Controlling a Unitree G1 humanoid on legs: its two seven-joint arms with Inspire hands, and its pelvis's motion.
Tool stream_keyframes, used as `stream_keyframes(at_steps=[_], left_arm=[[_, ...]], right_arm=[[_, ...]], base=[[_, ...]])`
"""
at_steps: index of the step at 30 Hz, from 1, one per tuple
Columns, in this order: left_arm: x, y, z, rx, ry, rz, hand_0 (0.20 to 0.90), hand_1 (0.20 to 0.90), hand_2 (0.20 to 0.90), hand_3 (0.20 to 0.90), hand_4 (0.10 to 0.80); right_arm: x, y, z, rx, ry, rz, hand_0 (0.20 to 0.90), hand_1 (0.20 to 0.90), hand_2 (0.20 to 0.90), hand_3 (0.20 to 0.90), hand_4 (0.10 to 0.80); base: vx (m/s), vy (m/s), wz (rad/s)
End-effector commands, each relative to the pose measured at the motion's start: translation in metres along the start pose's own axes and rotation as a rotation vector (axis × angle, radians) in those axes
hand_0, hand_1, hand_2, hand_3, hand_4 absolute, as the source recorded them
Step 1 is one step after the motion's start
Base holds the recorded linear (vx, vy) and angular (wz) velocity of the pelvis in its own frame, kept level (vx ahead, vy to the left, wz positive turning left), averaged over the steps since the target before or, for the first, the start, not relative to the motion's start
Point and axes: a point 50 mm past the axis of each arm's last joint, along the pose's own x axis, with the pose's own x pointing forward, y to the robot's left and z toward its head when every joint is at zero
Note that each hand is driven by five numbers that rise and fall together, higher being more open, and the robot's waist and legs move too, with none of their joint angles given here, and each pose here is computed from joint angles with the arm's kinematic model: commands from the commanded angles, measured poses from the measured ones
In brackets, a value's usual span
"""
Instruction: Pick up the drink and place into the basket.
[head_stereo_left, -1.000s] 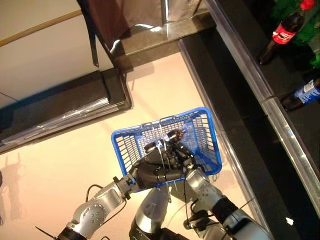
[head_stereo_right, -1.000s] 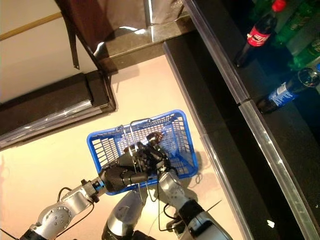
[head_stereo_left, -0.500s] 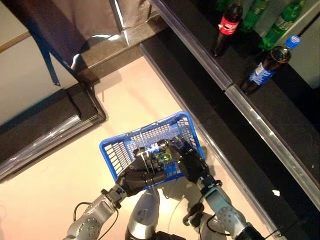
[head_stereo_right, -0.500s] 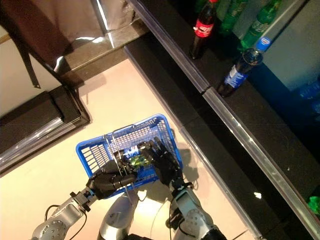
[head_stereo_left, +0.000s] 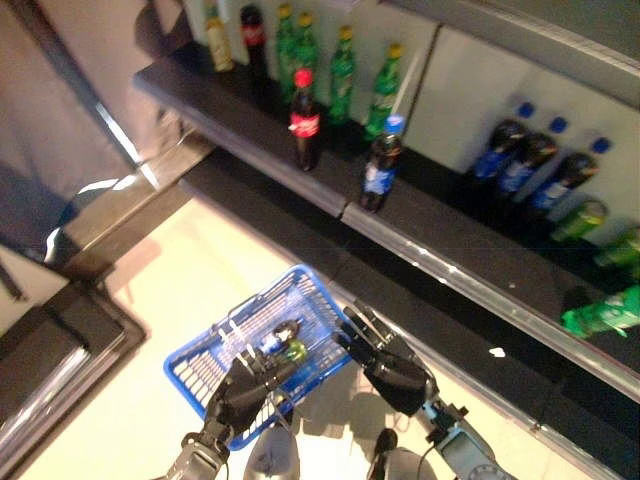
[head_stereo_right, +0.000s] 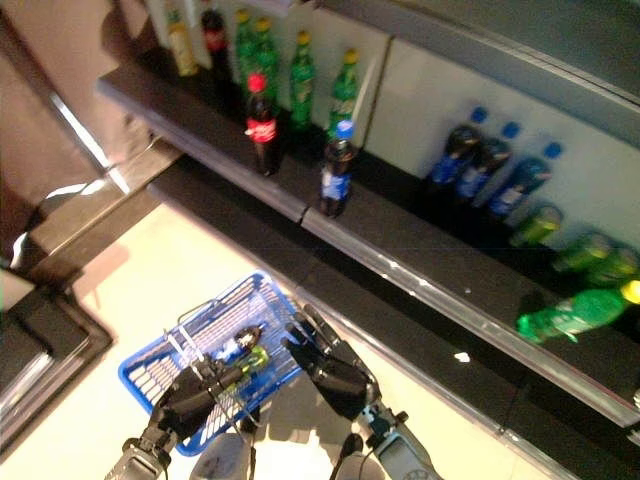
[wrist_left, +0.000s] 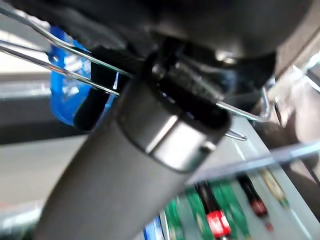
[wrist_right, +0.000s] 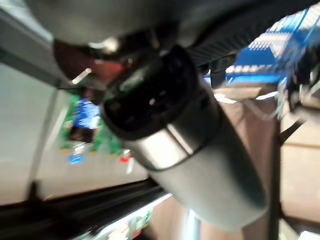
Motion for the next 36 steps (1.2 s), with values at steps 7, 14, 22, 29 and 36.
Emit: stream_keyframes(at_steps=[7,14,22,29,36], left_arm=[[0.006,0.000,0.034,0.069,-0.282,0.036,0.300,0.300,0.300,0.200,0.100],[0.000,0.039,0.004,0.014,-0.194,0.348,0.300,0.300,0.300,0.200,0.100],[-0.008,0.069,-0.012,0.037,-0.063,0.595,0.300,0.300,0.300,0.200,0.100],[-0.035,0.098,-0.020,-0.040,-0.064,0.821,0.300,0.300,0.300,0.200,0.100],[-0.042,0.102,-0.032,-0.204,-0.101,0.950,0.300,0.300,0.300,0.200,0.100]], right_arm=[[-0.024,-0.019,0.009,-0.007,-0.115,-0.055,0.900,0.900,0.900,0.900,0.800],[-0.074,-0.078,-0.017,-0.172,0.025,-0.775,0.900,0.900,0.900,0.900,0.800],[-0.112,-0.107,-0.038,-0.390,0.294,-1.256,0.900,0.900,0.900,0.900,0.800],[-0.141,-0.120,-0.056,-0.387,0.516,-1.386,0.900,0.900,0.900,0.900,0.800],[-0.148,-0.122,-0.065,-0.346,0.623,-1.406,0.900,0.900,0.900,0.900,0.800]], base=[[-0.015,0.036,-0.43],[-0.011,0.037,-0.46],[-0.034,-0.023,-0.63],[-0.071,-0.221,-0.86],[0.016,-0.372,-0.53]])
